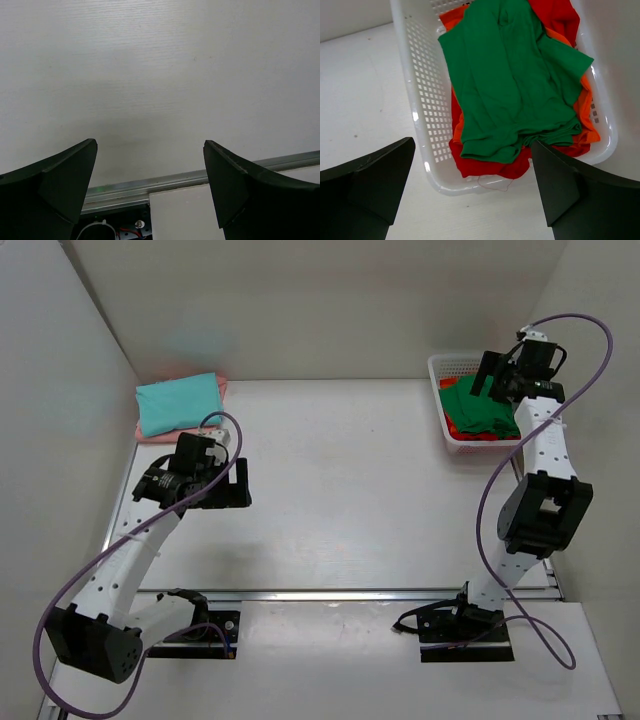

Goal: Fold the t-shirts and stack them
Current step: Grab crumpled tshirt from bin with the right arm

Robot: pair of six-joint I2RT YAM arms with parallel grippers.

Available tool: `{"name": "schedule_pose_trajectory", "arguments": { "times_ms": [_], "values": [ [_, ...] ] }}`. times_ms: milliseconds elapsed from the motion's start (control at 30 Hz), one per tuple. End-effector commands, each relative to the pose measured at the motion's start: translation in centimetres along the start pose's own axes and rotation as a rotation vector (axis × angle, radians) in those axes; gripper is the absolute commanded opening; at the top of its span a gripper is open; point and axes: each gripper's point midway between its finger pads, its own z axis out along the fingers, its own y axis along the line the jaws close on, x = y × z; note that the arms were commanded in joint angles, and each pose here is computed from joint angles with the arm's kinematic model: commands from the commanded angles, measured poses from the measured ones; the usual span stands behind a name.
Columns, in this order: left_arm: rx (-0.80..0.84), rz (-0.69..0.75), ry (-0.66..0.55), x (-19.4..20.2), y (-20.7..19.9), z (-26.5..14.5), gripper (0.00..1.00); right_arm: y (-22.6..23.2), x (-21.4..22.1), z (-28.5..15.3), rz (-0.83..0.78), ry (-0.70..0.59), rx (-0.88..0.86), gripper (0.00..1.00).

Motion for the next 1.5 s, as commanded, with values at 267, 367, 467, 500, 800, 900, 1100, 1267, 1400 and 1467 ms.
{"name": "schedule_pose_trajectory", "arguments": {
  "times_ms": [267, 367, 467, 500, 800, 900, 1100, 1267, 1400, 1467],
  "values": [
    [0.159, -0.113, -0.184, -1.6, -1.6, 0.6, 0.99, -4.0, 1.0, 9.5, -0.023, 0.051, 0.052, 0.9],
    [0.166, -0.137, -0.35, -2.5, -0.7, -0.5, 0.99, -4.5, 2.2, 12.8, -0.012, 0.088, 0.054, 0.85],
    [0.194, -0.169, -0.43, -3.2, -0.2, -1.6, 0.99, -4.5, 3.6, 15.5, -0.002, 0.126, 0.05, 0.81],
    [0.193, -0.175, -0.4, -2.8, -0.2, -1.2, 0.98, -4.3, 3.6, 15.9, 0.001, 0.131, 0.046, 0.8],
    [0.166, -0.149, -0.26, -2.1, -0.4, 2.2, 0.99, -3.2, 7.1, 18.5, -0.006, 0.199, 0.014, 0.02],
    [0.2, -0.095, -0.206, -2.2, -0.9, 3.0, 0.75, -3.4, 4.1, 17.7, -0.006, 0.128, 0.027, 0.0],
    [0.207, -0.098, -0.215, -4.6, -1.1, 3.2, 0.0, -1.7, -7.9, 11.5, 0.003, -0.161, -0.008, 0.0],
    [0.281, -0.128, -0.265, -5.8, -2.3, 2.1, 0.32, 3.9, -16.3, 2.5, 0.022, -0.375, -0.212, 0.0],
    [0.33, -0.097, -0.278, -5.3, -3.7, 1.5, 0.49, 9.6, -21.3, -7.5, 0.02, -0.539, -0.408, 0.0],
    [0.347, -0.105, -0.289, -5.1, -4.0, 1.1, 0.44, 12.0, -22.5, -11.7, 0.011, -0.592, -0.486, 0.0]
  ]
}}
